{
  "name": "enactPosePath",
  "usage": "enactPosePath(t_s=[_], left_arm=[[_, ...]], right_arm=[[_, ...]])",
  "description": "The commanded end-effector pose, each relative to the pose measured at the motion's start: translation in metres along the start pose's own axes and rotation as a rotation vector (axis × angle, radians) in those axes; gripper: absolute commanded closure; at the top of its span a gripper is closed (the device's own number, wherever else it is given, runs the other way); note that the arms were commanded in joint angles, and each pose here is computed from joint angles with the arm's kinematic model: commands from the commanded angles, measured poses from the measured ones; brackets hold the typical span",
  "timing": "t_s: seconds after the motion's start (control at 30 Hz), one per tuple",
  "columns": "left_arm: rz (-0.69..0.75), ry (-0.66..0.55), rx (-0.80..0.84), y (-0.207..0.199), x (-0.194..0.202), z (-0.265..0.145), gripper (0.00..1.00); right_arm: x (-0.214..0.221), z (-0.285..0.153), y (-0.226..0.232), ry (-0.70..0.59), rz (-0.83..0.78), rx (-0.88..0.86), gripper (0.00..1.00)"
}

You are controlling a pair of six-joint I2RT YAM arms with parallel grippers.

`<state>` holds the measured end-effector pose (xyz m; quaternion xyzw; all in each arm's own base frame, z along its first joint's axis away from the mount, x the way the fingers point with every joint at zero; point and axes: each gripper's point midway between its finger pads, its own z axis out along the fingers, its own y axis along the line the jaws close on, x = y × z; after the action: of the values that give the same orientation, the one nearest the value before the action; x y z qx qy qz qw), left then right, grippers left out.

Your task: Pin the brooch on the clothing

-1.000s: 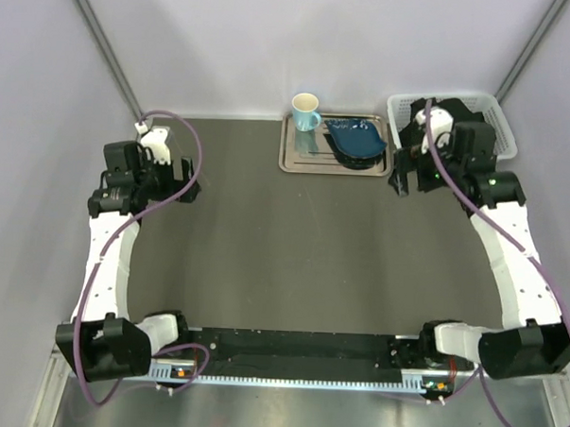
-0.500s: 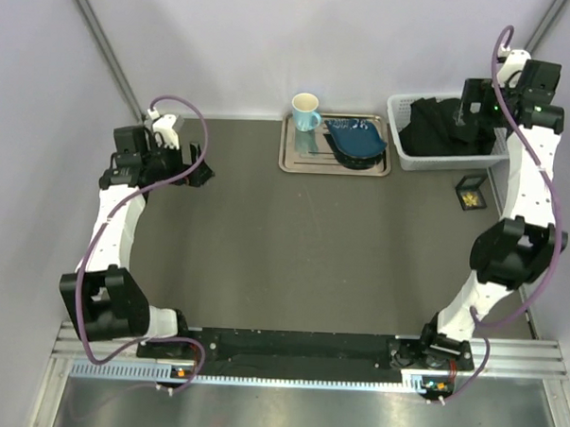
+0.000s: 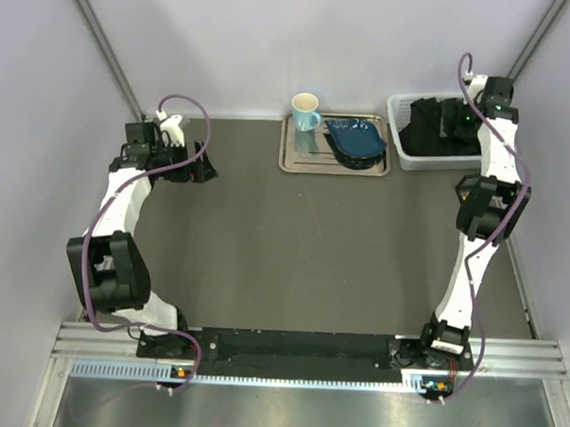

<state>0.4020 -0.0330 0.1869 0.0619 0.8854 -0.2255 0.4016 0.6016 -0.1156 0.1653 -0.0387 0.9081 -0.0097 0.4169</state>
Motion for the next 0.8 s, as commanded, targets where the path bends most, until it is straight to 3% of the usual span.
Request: enactPosePath(t_s=[0.0,0.23,0.27,0.33,0.37,0.43,0.47,0.53,0.57,0.77], left_arm=[[0.025,0.003,-0.009,0.003,-0.010,0.002,0.01],[0.017,0.051,-0.049,0.016,0.000,0.008,0.01],[0.019,0.055,-0.049,0.016,0.000,0.008,0.01],[0.011,0.065,-0.052,0.017,0.001,0.010,0.01],[0.009,0.062,-0.053,0.017,0.000,0.010,0.01],[0.004,0.063,-0.043,0.016,-0.001,0.011,0.01],[-0.003,0.060,-0.040,0.015,-0.002,0.010,0.01],[-0.007,0.052,-0.029,0.011,-0.006,0.009,0.01],[-0.011,0.040,-0.026,0.011,-0.009,0.009,0.01],[-0.014,-0.028,0.015,-0.002,-0.024,0.004,0.01]], right_arm=[[-0.021,0.020,-0.001,-0.083,-0.028,0.027,0.01],[0.011,0.072,0.009,-0.043,-0.022,0.024,0.01],[0.009,0.077,0.011,-0.056,-0.027,0.027,0.05],[0.010,0.084,0.012,-0.067,-0.031,0.030,0.17],[0.007,0.085,0.012,-0.078,-0.029,0.032,0.33],[-0.011,0.081,0.013,-0.134,-0.025,0.026,0.51],[-0.017,0.078,0.013,-0.152,-0.020,0.029,0.73],[-0.043,0.061,0.015,-0.221,-0.027,0.029,0.96],[-0.056,0.051,0.015,-0.250,-0.032,0.029,1.00],[-0.145,-0.047,0.028,-0.490,-0.045,-0.013,1.00]])
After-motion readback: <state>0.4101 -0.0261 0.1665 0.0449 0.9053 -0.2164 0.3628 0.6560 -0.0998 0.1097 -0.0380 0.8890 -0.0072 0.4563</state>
